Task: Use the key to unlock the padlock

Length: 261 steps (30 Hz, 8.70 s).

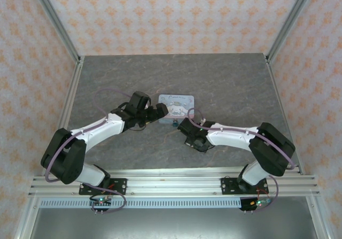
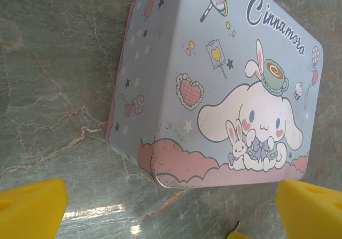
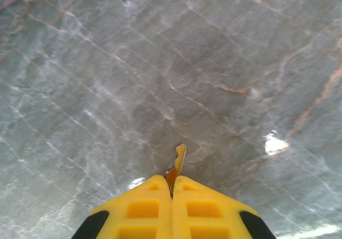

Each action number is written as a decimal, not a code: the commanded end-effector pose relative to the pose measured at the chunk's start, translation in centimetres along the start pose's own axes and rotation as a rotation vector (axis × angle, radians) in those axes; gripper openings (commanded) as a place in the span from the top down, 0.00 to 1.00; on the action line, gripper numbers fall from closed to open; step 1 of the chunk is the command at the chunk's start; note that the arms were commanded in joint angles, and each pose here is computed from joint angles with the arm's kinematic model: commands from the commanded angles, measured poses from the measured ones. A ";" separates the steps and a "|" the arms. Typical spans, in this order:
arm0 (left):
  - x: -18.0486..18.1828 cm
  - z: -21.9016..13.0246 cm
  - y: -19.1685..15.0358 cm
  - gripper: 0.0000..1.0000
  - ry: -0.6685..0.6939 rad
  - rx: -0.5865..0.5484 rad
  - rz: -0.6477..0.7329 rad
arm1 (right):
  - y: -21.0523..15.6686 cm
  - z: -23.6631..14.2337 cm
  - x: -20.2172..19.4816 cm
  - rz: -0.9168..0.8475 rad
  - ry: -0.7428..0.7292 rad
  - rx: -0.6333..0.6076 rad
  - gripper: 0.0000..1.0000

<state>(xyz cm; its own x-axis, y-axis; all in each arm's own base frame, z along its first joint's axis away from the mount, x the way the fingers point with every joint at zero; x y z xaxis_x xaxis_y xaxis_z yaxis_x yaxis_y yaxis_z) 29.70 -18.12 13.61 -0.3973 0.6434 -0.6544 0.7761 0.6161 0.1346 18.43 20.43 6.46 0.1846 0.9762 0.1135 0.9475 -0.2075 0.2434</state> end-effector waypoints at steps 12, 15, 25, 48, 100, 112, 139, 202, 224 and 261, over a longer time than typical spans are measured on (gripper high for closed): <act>-1.5 -0.4 0.5 0.00 -0.037 0.025 -0.002 | 0.4 -1.3 -0.7 -0.006 0.196 -0.110 1.00; -1.5 -0.7 0.5 0.00 -0.042 0.020 -0.006 | 1.0 -2.0 -1.2 -0.016 0.223 -0.132 1.00; -1.5 -1.5 0.4 0.00 -0.056 0.006 0.011 | 2.3 -3.5 -0.3 -0.229 0.342 -0.167 1.00; -1.4 -2.0 -0.1 0.00 -0.058 -0.015 -0.004 | 0.8 -2.8 -1.8 -0.310 0.249 -0.053 0.49; -1.3 -1.9 -0.1 0.00 -0.064 -0.025 0.001 | 0.2 0.1 -1.1 -0.262 0.159 0.039 0.96; -1.3 -1.8 -0.2 0.00 -0.071 -0.023 -0.002 | 0.6 -0.8 -1.3 -0.265 0.145 0.023 0.62; -1.5 -1.3 -0.2 0.00 -0.077 -0.015 -0.002 | -0.2 1.5 0.7 -0.331 0.040 0.072 0.83; -5.3 -0.3 -5.0 0.67 -0.373 0.191 -0.031 | 5.7 -10.4 6.6 -0.183 0.759 -0.250 1.00; -5.4 0.5 -5.9 0.76 -0.363 0.197 -0.021 | 5.8 -10.1 6.4 -0.167 0.756 -0.254 1.00; -10.4 -4.4 -2.8 1.00 -0.427 0.013 0.115 | 12.0 -16.3 4.2 0.068 0.889 -0.303 0.02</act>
<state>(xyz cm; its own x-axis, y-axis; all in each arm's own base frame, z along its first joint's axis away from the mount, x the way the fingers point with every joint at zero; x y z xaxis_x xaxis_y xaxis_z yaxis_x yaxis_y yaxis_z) 28.87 -24.96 21.26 -0.1331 0.4565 -0.8797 0.8320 0.5338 0.1511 25.60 20.45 23.35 -0.1296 0.6341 0.7623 0.8189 -0.3651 0.4429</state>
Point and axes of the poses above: each hand's point on the last joint's axis, 136 mm out from that joint toward the fingers, its own z axis out along the fingers, its own x axis along the line the jaws close on, y = z × x, the point moved 5 cm from there along -z, back along the fingers, and after that the axes turned 15 degrees about -z, right-handed, at the moved point
